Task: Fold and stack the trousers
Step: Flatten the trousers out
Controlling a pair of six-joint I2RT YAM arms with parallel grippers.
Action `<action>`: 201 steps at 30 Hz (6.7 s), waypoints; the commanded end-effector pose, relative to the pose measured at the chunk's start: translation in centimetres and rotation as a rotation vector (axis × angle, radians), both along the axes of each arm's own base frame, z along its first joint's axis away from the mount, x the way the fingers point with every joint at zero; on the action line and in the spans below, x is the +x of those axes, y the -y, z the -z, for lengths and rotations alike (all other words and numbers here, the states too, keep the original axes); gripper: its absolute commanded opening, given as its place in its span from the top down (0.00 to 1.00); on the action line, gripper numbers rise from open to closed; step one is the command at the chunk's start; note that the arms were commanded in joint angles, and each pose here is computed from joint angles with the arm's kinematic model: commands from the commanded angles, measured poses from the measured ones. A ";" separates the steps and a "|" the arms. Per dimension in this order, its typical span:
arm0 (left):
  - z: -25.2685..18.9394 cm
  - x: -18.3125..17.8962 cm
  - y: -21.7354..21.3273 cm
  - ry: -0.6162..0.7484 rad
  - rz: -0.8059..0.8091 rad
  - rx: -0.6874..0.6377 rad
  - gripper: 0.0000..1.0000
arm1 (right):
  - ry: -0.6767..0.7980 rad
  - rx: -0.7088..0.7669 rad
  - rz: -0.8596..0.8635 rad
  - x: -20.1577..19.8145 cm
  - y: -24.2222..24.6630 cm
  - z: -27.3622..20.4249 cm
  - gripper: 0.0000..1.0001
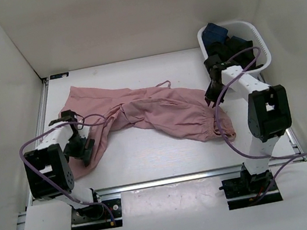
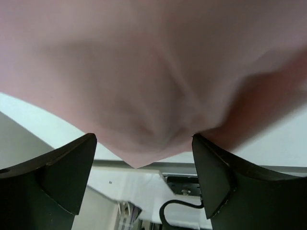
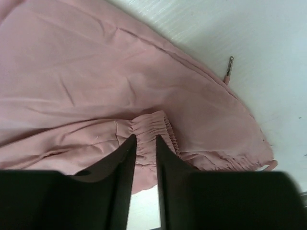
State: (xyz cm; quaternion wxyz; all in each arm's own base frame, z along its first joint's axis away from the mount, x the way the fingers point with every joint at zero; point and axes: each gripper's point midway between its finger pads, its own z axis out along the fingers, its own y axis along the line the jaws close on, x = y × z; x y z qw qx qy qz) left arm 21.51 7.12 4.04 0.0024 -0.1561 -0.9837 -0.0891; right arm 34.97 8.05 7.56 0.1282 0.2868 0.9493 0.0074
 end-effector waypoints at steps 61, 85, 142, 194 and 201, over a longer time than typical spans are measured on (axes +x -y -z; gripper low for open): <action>-3.7 -5.9 -12.0 0.101 -0.346 0.119 0.13 | 0.337 -0.488 0.226 -17.6 12.6 -9.9 1.00; -0.7 3.9 -6.0 0.136 -0.380 -0.304 0.86 | 0.402 -0.405 0.216 -15.2 11.1 -11.3 1.00; 1.6 3.0 2.3 -0.021 -0.081 -0.562 0.21 | 0.344 -0.367 0.280 -19.4 11.6 -5.6 1.00; -1.6 -7.7 -16.3 -0.028 -0.361 0.090 0.86 | 0.372 -0.237 0.784 -23.3 14.2 -5.8 0.10; -0.6 -8.1 -15.7 -0.045 -0.359 0.067 0.86 | 0.068 -0.125 0.794 -22.9 10.7 0.8 0.09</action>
